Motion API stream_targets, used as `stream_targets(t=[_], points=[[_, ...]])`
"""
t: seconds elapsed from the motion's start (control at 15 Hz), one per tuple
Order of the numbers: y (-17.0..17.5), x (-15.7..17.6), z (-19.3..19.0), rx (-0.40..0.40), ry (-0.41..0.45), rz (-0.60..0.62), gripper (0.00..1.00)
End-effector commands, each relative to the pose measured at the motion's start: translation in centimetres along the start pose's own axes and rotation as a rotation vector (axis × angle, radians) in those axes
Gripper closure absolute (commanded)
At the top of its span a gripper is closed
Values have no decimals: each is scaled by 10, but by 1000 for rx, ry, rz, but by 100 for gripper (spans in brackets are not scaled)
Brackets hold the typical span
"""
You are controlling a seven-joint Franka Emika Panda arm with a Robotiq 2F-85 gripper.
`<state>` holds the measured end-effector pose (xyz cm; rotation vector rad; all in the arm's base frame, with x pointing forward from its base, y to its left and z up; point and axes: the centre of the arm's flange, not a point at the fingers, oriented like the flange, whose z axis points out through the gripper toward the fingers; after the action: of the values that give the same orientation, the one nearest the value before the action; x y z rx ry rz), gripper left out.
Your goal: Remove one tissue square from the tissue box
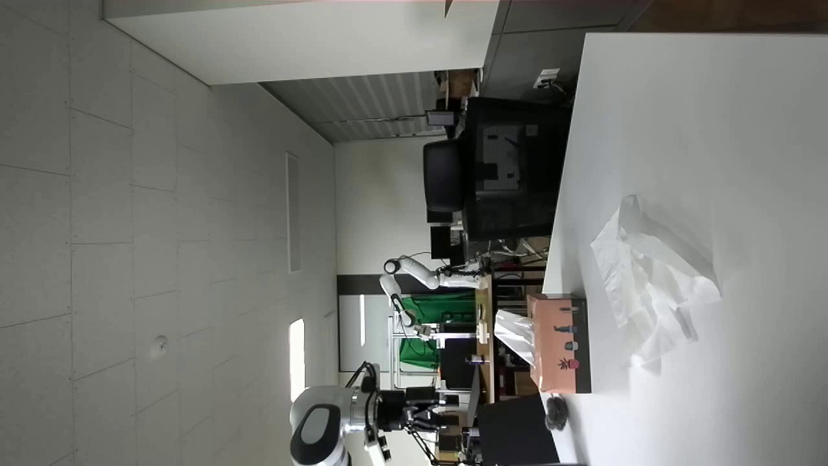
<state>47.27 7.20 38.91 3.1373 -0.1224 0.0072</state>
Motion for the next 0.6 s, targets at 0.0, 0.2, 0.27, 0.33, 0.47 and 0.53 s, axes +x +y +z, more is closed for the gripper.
stream_targets(t=[0.0, 0.2, 0.27, 0.33, 0.47, 0.53], points=[[9, 93, 20, 26, 48, 94, 0], [14, 153, 38, 36, 148, 246, 0], [12, 169, 43, 45, 182, 288, 0], [9, 185, 46, 52, 218, 330, 0], [0, 213, 52, 83, 216, 435, 0], [-3, 225, 55, 84, 195, 483, 0]])
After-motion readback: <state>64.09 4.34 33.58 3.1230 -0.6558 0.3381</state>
